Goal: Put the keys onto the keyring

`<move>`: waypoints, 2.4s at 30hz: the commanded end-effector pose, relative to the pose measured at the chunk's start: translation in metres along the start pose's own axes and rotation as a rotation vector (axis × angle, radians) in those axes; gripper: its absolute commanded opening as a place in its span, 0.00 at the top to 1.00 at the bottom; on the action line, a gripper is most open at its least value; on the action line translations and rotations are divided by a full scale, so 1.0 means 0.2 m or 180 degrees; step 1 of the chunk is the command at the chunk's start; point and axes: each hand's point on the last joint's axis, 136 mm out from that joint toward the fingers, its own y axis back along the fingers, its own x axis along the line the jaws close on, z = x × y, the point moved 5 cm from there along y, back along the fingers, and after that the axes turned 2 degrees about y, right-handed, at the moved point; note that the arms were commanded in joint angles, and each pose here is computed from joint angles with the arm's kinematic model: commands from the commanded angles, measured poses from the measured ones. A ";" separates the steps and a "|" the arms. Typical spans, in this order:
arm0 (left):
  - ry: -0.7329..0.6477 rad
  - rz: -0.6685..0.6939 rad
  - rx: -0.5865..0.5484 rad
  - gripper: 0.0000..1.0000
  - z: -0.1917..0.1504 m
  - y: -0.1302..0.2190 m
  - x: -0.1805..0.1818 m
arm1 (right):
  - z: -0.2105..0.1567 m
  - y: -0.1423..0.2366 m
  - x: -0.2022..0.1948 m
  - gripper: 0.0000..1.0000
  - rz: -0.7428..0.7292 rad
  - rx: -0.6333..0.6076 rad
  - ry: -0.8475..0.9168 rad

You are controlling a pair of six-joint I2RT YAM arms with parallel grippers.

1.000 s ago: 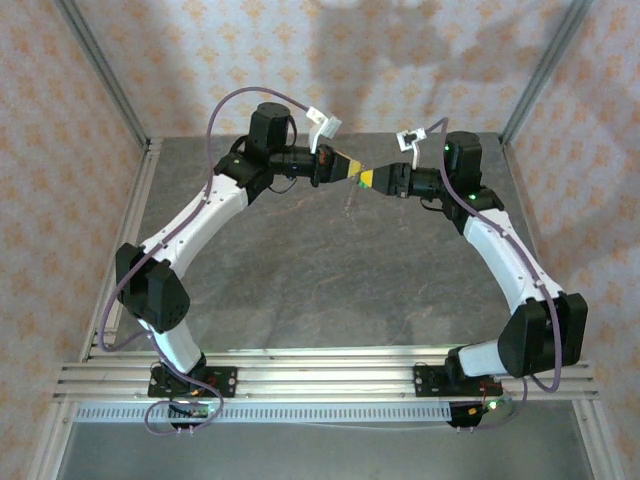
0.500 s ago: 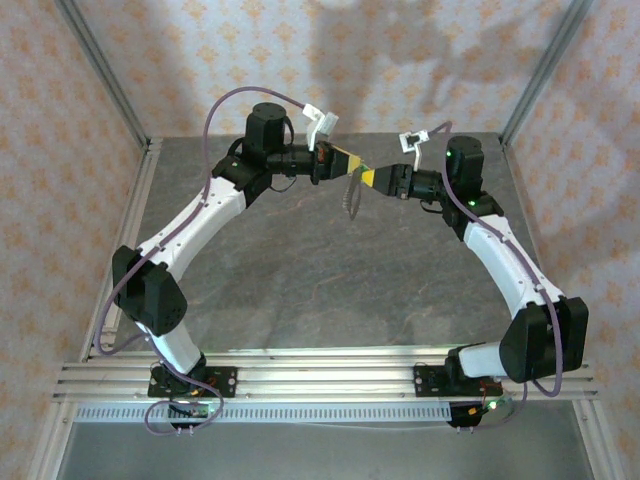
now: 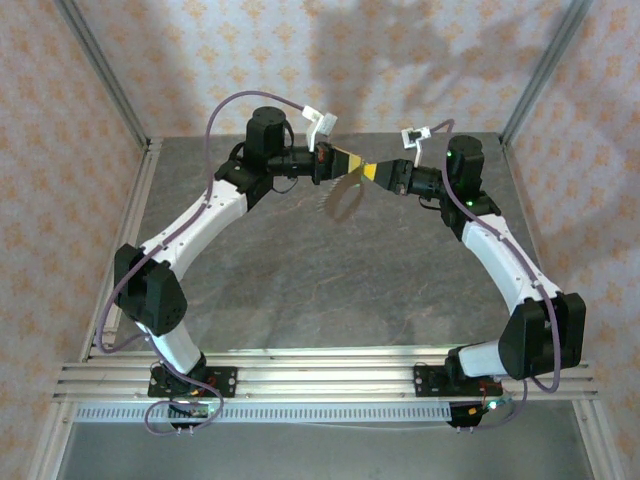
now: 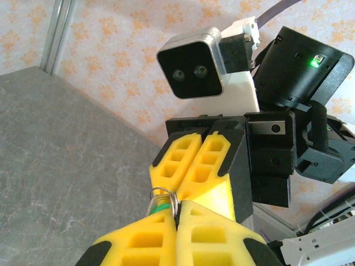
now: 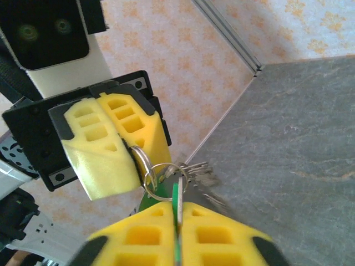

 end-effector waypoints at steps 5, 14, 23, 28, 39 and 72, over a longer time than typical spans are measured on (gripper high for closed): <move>-0.0289 -0.0107 -0.0377 1.00 0.13 0.07 -0.14 | -0.05 -0.01 0.01 1.00 0.0059 0.0003 0.0095; -0.0294 -0.0107 -0.0475 1.00 0.14 0.07 -0.15 | -0.10 -0.04 0.02 1.00 0.0099 0.0089 0.0084; -0.0275 0.0057 -0.0656 1.00 0.14 0.08 -0.11 | -0.06 0.04 0.03 0.72 -0.0270 -0.0167 0.0144; -0.0270 0.0238 -0.0846 1.00 0.14 0.09 -0.07 | 0.02 0.15 0.00 0.63 -0.0757 -0.0657 0.0028; -0.0609 0.0684 -0.0956 1.00 0.11 0.07 -0.08 | 0.17 0.28 -0.01 0.57 -0.1201 -0.1484 -0.0461; -0.0527 0.0001 -0.1121 1.00 0.09 0.01 -0.10 | 0.17 -0.08 0.08 0.66 -0.0828 -0.1176 -0.0438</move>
